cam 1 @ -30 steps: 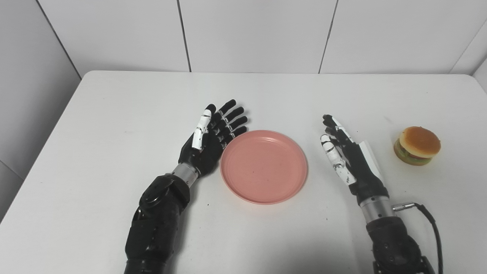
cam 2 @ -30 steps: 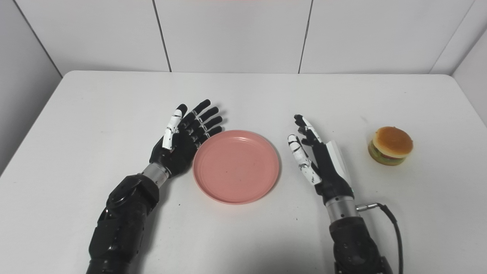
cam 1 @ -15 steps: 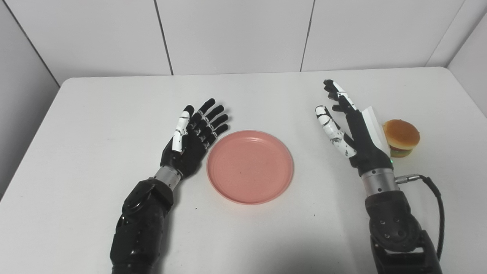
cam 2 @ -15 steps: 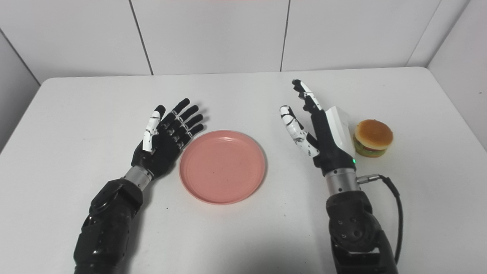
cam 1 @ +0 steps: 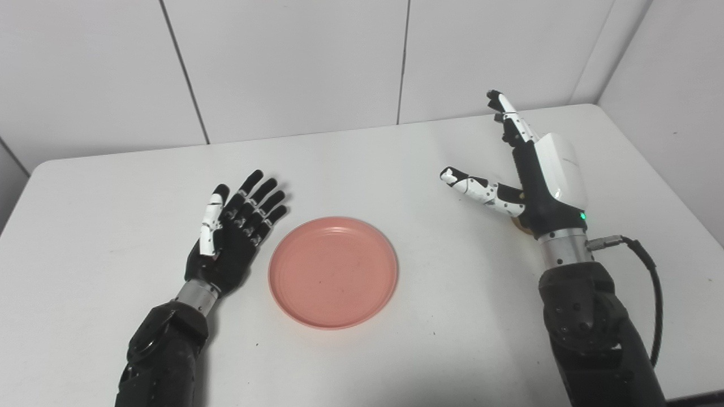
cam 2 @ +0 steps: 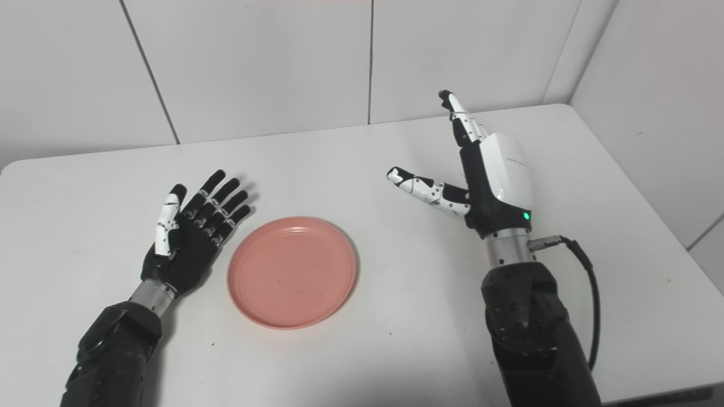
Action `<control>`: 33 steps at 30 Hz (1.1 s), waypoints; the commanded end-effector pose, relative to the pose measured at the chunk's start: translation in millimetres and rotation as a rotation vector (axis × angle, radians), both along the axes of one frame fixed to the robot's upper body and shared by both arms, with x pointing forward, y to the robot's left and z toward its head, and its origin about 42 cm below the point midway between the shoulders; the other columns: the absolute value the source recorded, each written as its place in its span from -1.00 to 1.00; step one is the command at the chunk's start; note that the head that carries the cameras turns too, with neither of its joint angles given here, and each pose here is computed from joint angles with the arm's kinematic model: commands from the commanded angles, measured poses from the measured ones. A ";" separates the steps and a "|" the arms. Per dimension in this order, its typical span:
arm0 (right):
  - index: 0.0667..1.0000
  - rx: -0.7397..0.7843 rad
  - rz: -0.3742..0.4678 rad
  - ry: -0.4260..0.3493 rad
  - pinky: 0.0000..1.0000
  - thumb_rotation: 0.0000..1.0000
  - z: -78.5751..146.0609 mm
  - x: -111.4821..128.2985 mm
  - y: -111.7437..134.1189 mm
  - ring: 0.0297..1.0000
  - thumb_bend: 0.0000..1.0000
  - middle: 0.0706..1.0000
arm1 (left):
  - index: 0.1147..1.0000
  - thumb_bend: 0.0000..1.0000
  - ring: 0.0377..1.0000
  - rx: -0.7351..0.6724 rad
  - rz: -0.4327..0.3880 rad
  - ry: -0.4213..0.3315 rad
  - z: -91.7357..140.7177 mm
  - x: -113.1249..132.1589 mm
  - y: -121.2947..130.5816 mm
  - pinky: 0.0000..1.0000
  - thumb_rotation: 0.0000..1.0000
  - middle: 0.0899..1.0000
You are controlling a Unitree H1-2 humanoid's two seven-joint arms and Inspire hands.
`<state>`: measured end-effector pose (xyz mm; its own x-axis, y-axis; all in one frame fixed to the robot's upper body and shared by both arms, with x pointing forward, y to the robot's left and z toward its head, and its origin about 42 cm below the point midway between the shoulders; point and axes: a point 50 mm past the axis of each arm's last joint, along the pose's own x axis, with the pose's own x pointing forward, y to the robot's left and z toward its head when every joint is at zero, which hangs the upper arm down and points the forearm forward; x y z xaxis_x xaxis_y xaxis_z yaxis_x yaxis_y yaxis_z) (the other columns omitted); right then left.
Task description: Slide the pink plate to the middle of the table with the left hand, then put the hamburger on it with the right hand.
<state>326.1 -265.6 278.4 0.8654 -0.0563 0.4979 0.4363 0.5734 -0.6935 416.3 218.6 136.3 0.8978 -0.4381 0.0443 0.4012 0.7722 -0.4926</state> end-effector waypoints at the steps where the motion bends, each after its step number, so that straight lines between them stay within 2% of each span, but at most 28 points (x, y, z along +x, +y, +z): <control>1: 0.87 -0.024 -0.038 -0.079 0.41 0.52 19.0 2.2 -8.1 0.66 0.53 0.79 | 0.85 -0.24 0.83 0.068 0.059 0.247 -62.4 -27.9 23.1 0.88 1.00 0.84; 4: 0.88 -0.029 -0.091 -0.060 0.30 0.53 21.1 2.1 -19.0 0.61 0.63 0.77 | 0.84 -0.25 0.82 0.057 0.061 0.256 -64.1 -25.5 27.1 0.88 1.00 0.84; 11: 0.96 -0.090 -0.196 -0.002 0.30 0.55 23.2 0.8 -36.3 0.67 0.74 0.90 | 0.84 -0.26 0.83 0.041 0.065 0.273 -64.1 -22.8 31.6 0.90 1.00 0.85; 15: 0.97 -0.140 -0.250 0.009 0.39 0.55 23.0 0.4 -42.8 0.72 0.75 0.91 | 0.85 -0.26 0.84 0.034 0.064 0.279 -64.4 -21.0 35.2 0.93 1.00 0.86; 19: 0.99 -0.163 -0.296 0.049 0.49 0.57 20.3 1.7 -49.6 0.78 0.85 0.93 | 0.83 -0.26 0.82 0.036 0.069 0.283 -63.6 -19.8 37.5 0.91 1.00 0.84; 26: 1.00 -0.159 -0.318 0.128 0.56 0.57 3.9 5.9 -59.2 0.83 0.91 0.96 | 0.84 -0.25 0.82 0.034 0.073 0.290 -60.8 -18.6 40.1 0.90 1.00 0.84; 33: 1.00 -0.147 -0.332 0.203 0.50 0.57 -11.7 11.5 -66.6 0.82 1.00 1.00 | 0.84 -0.25 0.83 0.031 0.073 0.292 -57.9 -18.4 41.0 0.91 1.00 0.84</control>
<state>336.5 -325.2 254.2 0.9115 -0.2796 0.3016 0.3872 0.3363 -0.8585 429.3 240.4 137.3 0.9090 -0.4141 0.0479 0.3758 0.7643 -0.5241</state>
